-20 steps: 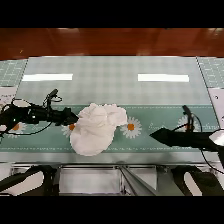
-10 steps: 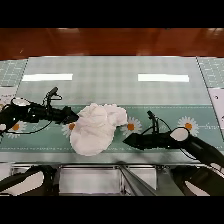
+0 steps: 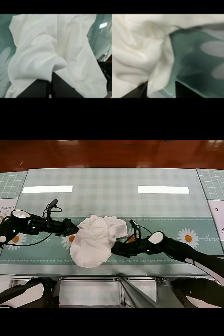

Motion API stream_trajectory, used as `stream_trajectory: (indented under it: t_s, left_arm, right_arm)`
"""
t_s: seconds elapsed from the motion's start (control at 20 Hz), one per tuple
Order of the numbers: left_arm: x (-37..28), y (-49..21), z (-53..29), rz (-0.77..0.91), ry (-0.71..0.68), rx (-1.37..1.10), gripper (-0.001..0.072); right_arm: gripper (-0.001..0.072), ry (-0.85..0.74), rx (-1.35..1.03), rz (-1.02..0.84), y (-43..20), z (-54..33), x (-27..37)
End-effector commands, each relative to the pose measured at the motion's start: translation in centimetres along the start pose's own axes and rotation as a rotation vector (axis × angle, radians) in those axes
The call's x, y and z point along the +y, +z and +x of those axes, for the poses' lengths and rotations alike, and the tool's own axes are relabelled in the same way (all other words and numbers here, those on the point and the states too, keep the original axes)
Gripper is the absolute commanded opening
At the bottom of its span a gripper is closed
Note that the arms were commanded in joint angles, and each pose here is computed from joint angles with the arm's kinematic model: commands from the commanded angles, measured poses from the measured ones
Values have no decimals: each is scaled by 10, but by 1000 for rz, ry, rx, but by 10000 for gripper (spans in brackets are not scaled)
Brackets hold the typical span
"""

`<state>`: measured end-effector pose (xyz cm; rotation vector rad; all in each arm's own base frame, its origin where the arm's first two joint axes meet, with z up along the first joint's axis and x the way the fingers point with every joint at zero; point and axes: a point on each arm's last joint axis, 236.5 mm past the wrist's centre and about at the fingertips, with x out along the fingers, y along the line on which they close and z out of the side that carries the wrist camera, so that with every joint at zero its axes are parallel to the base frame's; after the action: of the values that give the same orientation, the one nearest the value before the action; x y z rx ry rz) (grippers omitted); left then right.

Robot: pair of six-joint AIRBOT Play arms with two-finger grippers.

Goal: Fold the shirts.

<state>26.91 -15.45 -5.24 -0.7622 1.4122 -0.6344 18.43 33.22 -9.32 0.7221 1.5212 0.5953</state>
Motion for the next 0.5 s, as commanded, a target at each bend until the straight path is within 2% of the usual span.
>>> stream_trajectory:
  t_s: [0.0, 0.05, 0.1, 0.2, 0.45]
  left_arm:
    - [0, 0, 0, 0, 1, -1, 28]
    - [0, 0, 0, 0, 1, -1, 28]
    - [0, 0, 0, 0, 1, -1, 28]
    - [0, 0, 0, 1, 1, -1, 28]
    - [-6, 16, -18, 41, 4, -71, 28]
  right_arm:
    - [404, 1, 5, -32, 7, 26, 19]
    - [401, 5, 18, -47, 5, 32, 25]
    - [331, 9, 25, -64, 3, 36, 30]
    - [23, 22, 24, -133, 2, 39, 41]
    - [23, 38, 18, -226, 8, 13, 58]
